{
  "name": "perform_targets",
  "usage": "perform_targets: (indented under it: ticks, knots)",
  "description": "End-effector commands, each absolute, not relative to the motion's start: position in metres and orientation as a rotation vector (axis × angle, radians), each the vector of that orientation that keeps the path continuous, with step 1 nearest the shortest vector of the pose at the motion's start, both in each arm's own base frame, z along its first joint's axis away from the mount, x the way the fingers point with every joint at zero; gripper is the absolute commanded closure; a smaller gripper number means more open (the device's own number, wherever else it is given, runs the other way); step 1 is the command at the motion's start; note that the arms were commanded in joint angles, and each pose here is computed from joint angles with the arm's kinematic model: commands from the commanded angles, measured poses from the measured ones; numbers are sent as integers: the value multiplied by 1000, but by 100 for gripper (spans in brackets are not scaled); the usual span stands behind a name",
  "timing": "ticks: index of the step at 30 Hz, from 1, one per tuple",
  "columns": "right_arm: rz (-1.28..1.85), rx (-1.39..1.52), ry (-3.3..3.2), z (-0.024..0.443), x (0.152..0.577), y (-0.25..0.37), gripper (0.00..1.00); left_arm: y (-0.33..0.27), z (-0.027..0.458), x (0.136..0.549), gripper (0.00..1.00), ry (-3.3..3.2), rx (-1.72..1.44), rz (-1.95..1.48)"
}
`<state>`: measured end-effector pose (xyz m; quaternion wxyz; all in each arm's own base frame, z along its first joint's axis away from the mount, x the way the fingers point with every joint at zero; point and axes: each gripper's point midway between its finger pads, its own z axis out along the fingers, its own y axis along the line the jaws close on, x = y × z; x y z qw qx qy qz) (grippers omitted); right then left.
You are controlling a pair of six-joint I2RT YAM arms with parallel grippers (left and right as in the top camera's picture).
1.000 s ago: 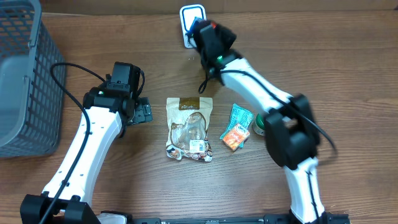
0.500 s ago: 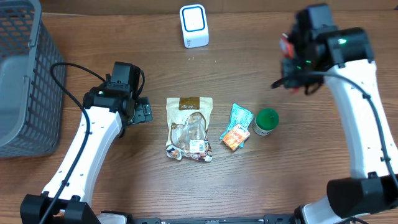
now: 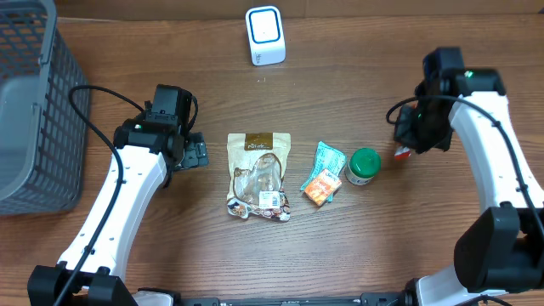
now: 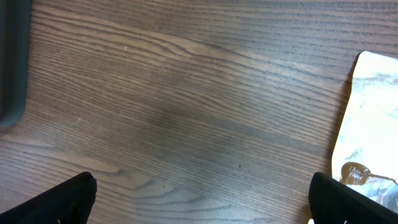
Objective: Scan the item barcode
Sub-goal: 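Lower the red strip onto the table right of the jar, release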
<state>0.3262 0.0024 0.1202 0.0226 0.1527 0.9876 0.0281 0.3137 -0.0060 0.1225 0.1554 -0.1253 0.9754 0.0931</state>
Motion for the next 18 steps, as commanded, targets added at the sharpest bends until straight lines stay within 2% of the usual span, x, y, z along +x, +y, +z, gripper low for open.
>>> perform_targets:
  ticks: [1, 10, 18]
  knots:
    - [114, 516, 3084, 90, 316, 5, 96, -5, 130, 318, 0, 2767, -359, 267]
    - [149, 556, 3080, 41, 302, 8, 96, -5, 130, 318, 0, 2767, -359, 268]
    - [148, 567, 3067, 29, 301, 5, 97, -5, 130, 318, 0, 2767, -359, 267]
